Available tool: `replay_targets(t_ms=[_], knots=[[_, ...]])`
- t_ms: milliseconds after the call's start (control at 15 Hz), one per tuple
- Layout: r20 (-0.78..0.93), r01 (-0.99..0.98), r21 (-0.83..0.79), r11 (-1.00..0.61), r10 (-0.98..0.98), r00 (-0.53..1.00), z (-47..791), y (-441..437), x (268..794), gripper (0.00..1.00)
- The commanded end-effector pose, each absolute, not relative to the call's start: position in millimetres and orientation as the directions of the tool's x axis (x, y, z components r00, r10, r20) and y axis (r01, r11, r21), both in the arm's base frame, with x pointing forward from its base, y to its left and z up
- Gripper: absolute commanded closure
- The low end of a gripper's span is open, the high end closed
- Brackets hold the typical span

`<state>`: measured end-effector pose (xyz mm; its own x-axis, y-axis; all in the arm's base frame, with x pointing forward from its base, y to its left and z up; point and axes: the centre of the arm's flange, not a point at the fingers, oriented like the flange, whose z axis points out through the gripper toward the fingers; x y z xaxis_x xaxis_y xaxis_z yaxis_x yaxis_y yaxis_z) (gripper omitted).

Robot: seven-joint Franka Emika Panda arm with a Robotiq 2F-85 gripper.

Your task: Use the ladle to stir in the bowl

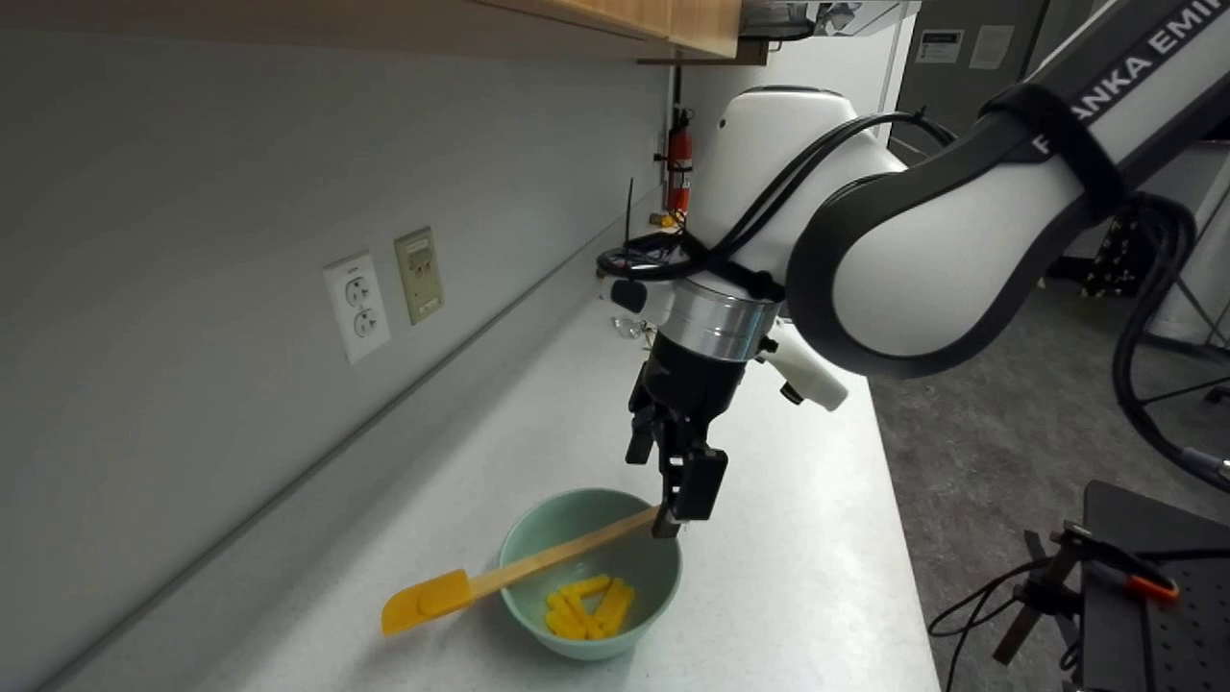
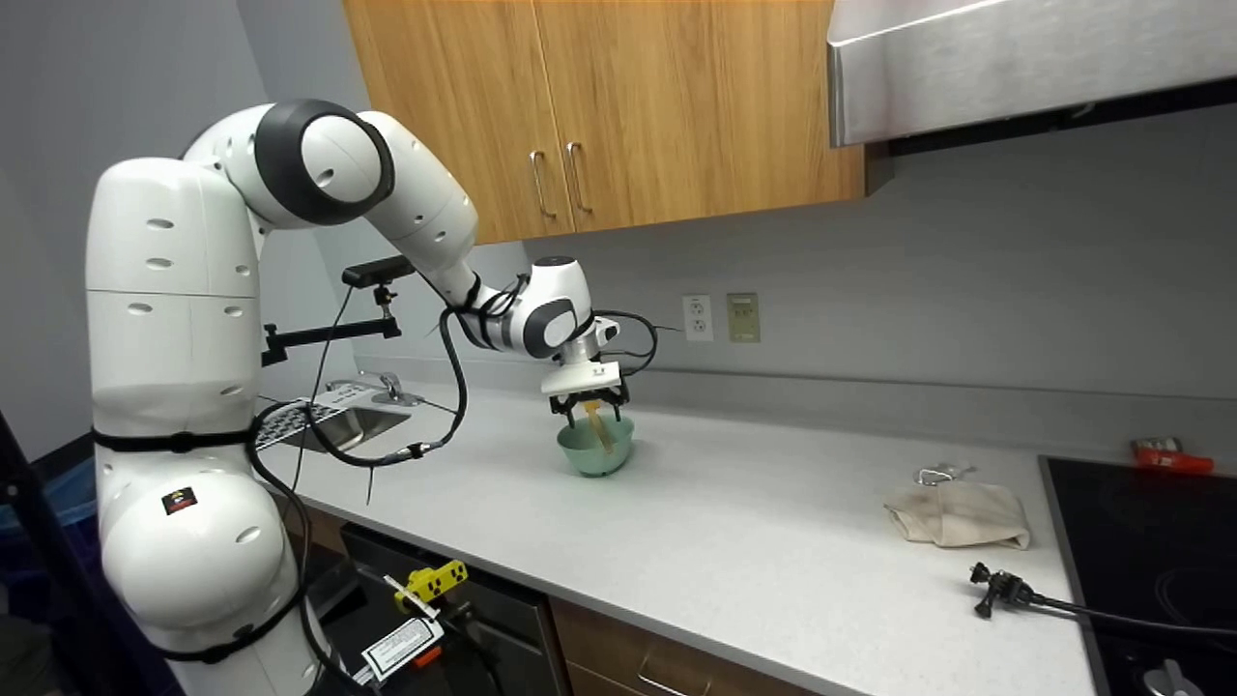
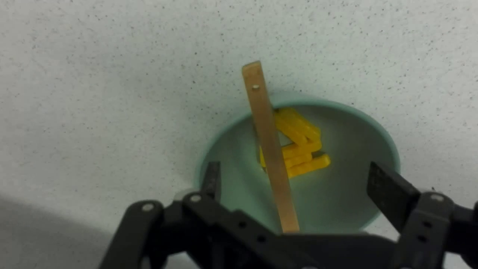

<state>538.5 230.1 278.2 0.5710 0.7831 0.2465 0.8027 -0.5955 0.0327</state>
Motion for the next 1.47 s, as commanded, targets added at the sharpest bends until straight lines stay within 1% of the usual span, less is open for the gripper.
replay_targets(t_ms=[0, 533, 933, 1400], knots=[[0.247, 0.803, 0.031, -0.595, 0.783, 0.571, 277, 231, 539, 0.00], [0.201, 0.883, -0.014, -0.469, 0.864, 0.462, 259, 254, 536, 0.00], [0.173, 0.900, 0.024, -0.435, 0.888, 0.425, 251, 253, 544, 0.00], [0.149, 0.903, 0.002, -0.430, 0.893, 0.425, 233, 252, 552, 0.02]])
